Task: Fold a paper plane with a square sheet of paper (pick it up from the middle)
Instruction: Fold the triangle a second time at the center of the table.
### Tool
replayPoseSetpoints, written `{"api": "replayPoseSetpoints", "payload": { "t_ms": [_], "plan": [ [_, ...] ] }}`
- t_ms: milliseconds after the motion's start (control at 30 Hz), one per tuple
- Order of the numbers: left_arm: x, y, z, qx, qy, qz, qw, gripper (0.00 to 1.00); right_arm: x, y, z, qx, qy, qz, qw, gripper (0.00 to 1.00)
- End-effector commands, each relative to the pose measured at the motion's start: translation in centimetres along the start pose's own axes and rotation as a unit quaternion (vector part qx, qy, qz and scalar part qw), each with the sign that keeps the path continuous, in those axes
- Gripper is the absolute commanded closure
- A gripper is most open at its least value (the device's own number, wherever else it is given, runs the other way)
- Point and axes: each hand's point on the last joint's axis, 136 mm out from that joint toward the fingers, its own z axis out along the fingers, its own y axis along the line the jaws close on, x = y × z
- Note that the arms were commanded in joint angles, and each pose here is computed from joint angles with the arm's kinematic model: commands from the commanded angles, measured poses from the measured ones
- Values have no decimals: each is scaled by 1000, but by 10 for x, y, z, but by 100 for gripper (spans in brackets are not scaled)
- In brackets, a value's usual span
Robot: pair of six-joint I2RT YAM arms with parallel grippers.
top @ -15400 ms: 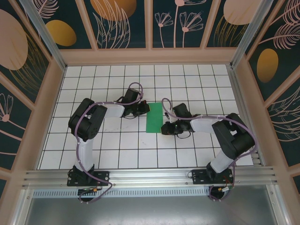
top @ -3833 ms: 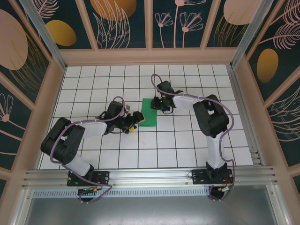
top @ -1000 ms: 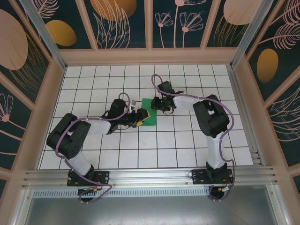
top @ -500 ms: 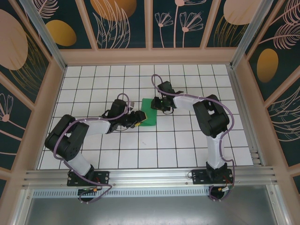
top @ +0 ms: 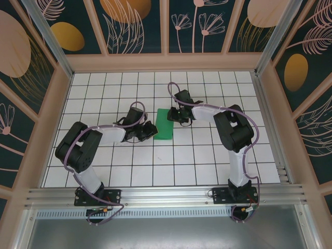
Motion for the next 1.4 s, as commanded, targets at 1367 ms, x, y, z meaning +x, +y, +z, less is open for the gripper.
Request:
{"api": "replayPoseSetpoints", "payload": {
  "t_ms": [1367],
  "plan": [
    [-14, -59, 10, 140, 4, 7, 990, 66, 13, -10, -4, -53, 40, 21, 998, 69]
  ]
}}
